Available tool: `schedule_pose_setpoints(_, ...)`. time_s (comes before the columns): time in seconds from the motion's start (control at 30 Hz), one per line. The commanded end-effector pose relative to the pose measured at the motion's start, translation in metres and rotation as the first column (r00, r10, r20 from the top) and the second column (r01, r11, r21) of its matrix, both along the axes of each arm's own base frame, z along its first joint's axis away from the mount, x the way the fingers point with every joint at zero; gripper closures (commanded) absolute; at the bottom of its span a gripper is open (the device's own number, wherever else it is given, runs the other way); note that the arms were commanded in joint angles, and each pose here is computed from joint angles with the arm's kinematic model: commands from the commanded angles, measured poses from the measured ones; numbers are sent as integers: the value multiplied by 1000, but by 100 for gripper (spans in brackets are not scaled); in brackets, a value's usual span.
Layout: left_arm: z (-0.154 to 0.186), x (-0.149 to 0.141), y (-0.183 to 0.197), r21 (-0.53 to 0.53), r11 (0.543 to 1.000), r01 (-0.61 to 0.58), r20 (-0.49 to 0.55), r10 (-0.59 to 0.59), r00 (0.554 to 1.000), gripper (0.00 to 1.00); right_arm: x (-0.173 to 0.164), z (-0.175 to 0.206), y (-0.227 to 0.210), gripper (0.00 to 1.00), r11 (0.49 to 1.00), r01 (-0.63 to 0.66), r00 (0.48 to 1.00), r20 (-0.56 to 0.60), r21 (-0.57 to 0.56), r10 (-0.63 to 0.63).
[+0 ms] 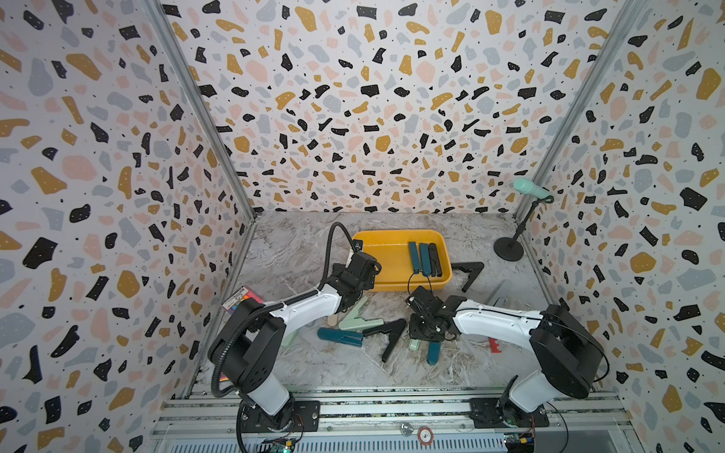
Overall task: Put the pruning pliers into the storage box
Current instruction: Pick up the pruning pliers from the center of the board.
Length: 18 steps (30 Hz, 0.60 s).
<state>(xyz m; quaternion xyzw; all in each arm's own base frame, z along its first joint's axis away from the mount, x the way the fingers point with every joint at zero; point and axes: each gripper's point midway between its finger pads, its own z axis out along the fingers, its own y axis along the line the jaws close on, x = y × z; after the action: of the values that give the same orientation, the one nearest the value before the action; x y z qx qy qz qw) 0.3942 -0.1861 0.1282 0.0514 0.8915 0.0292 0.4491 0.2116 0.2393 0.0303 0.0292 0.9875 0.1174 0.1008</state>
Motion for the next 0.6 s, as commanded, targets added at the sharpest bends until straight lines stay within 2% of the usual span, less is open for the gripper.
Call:
schedule_pose_setpoints(0.0, 17, 3, 9, -26, 999, -31, 57, 32, 998, 9, -2, -4, -9, 63, 1000, -7, 1000, -23, -23, 6)
schedule_pose_setpoints(0.17, 22, 0, 21, -51, 997, -66, 85, 70, 994, 0, 14, 17, -15, 78, 998, -15, 999, 49, -53, 17)
schedule_pose_setpoints(0.37, 25, -2, 36, -88, 990, -106, 105, 115, 988, 0, 22, 43, -17, 83, 1000, 10, 993, 118, -30, -6)
schedule_pose_setpoints(0.57, 23, -1, 55, -94, 985, -147, 103, 156, 982, 1, 42, 113, -21, 85, 999, 43, 953, 302, -6, -39)
